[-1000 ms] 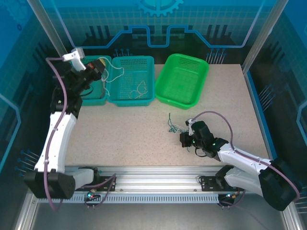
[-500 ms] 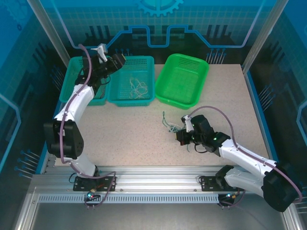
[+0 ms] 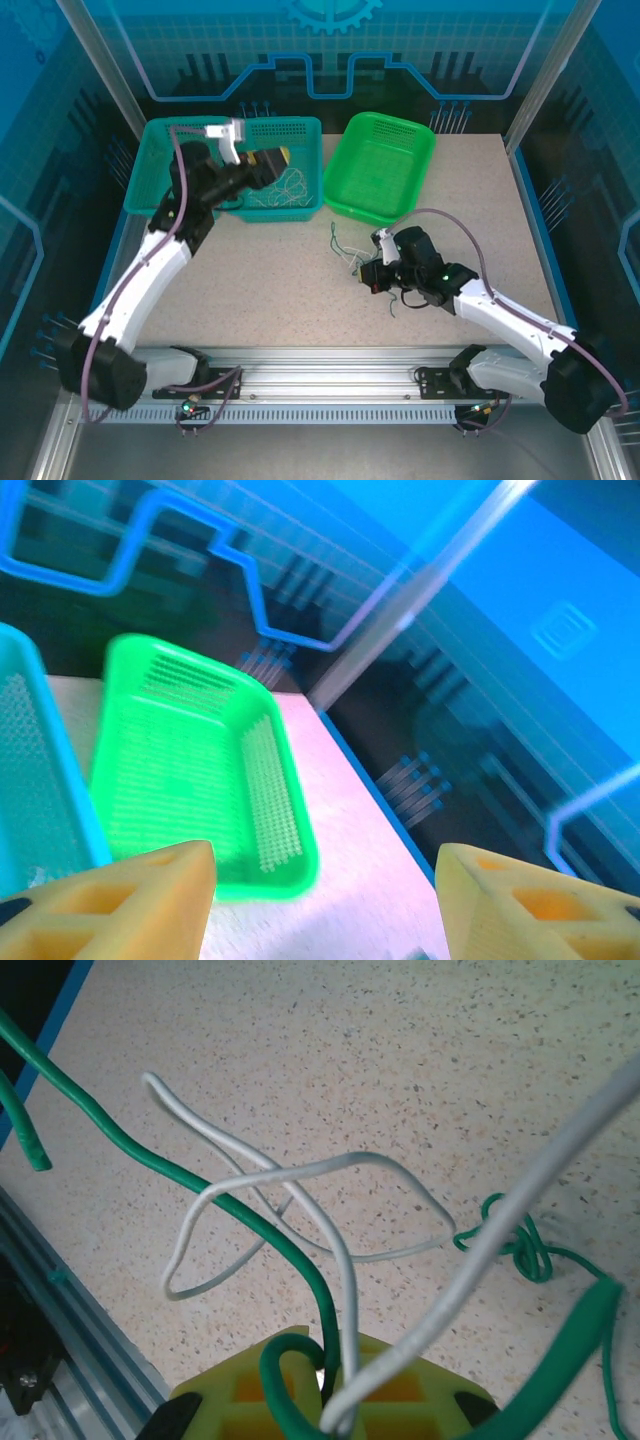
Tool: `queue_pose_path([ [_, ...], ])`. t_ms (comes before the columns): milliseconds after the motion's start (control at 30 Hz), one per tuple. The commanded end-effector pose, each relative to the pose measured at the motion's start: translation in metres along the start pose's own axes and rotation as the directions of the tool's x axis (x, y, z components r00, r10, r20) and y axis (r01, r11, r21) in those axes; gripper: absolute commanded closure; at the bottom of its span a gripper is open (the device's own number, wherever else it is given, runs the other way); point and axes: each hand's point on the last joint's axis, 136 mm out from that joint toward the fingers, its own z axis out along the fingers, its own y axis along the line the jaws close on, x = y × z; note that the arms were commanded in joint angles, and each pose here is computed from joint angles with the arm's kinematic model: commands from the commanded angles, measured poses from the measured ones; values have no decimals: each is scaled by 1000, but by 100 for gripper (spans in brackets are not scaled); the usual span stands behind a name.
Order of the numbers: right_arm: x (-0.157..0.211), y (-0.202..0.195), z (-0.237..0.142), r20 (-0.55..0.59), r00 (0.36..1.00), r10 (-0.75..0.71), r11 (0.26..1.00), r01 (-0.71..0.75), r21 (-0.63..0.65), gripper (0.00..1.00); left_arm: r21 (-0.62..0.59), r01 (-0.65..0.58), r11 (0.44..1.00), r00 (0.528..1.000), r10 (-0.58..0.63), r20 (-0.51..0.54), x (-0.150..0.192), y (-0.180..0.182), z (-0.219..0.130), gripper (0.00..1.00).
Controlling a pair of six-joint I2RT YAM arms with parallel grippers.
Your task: Untangle the cables
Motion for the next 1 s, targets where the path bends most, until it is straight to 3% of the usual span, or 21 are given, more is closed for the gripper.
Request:
queue_pose_path([
  [0,-18,15,-5,6,999,54,996,-54,-67,100,83,-9,997,998,14,-55,40,-8,-6,39],
  [333,-51,41,-11,-25,973,231,953,-231,-195,100,261,131,956,983,-90,-163,123,-13,-1,38],
  [767,-76,68,-29,-35,948,315,906,-312,-285,100,354,225,908,956,-136,-261,160,-19,60,38],
  [833,-75,69,-31,-35,949,315,905,-311,-289,100,366,225,903,959,-140,-245,158,-22,63,43],
  [967,-69,66,-30,-47,946,320,907,-320,-274,100,365,223,904,968,-162,-190,148,-20,67,69],
])
